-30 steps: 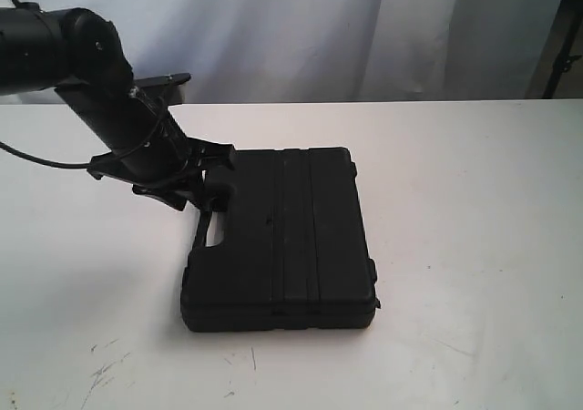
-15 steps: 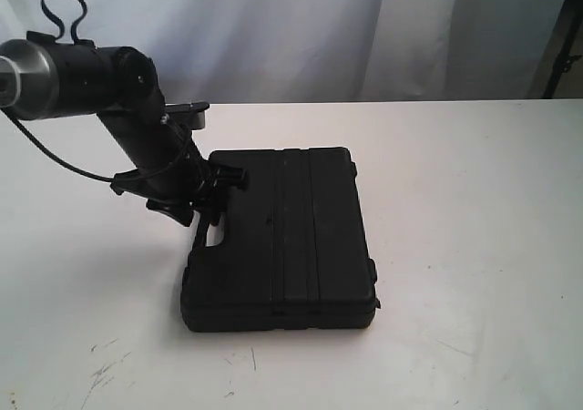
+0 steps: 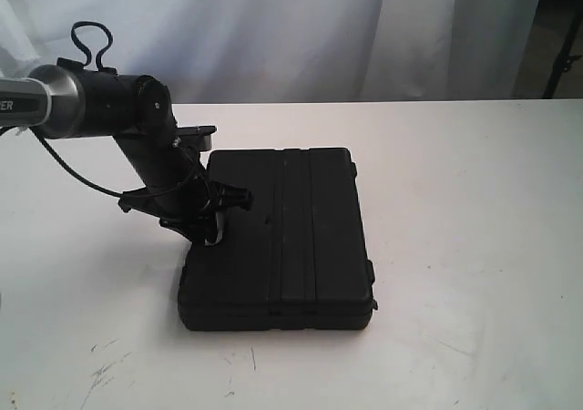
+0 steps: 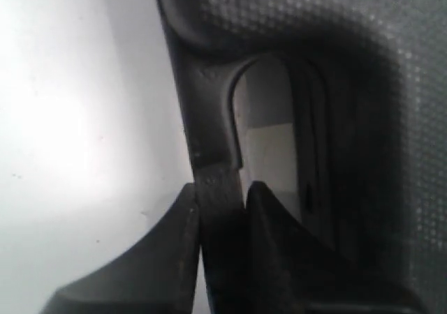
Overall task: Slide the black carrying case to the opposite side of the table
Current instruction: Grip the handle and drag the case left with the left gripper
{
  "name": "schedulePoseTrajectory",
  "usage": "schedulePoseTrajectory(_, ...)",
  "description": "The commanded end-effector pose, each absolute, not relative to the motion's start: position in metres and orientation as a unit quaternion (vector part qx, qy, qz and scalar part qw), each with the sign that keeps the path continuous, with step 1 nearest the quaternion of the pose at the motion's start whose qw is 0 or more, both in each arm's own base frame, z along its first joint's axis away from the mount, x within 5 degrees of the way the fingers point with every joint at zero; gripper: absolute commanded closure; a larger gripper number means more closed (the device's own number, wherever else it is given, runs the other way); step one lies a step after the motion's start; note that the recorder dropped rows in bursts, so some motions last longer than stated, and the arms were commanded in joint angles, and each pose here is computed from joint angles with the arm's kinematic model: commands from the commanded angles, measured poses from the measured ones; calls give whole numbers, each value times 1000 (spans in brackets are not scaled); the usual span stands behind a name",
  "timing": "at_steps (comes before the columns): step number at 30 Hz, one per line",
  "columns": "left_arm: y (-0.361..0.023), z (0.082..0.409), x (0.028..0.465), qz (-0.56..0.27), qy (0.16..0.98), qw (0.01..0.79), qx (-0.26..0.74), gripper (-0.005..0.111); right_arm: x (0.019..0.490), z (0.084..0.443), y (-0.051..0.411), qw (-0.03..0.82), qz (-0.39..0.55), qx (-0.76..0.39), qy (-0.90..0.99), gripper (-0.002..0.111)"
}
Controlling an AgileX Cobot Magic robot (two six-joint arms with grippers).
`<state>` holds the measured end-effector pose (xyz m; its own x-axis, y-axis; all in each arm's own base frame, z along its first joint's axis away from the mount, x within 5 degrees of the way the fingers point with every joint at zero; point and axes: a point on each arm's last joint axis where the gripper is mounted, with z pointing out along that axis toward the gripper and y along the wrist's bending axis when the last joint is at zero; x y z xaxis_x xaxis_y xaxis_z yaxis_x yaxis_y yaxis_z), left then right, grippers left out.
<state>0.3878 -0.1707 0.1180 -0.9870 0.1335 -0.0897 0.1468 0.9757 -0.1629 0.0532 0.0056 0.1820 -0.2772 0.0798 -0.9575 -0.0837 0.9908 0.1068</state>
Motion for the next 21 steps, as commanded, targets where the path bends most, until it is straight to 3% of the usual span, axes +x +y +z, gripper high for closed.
schedulePoseTrajectory(1, -169, 121, 389, -68, 993, 45, 86, 107, 53, 182, 5, 605, 65, 0, 794, 108)
schedulePoseTrajectory(10, -149, 128, 393, -41, 997, 43, 53, 107, 53, 182, 5, 605, 65, 0, 794, 108)
schedulePoseTrajectory(21, -94, 132, 399, 18, 999, 7, 32, 107, 53, 182, 5, 605, 65, 0, 794, 108)
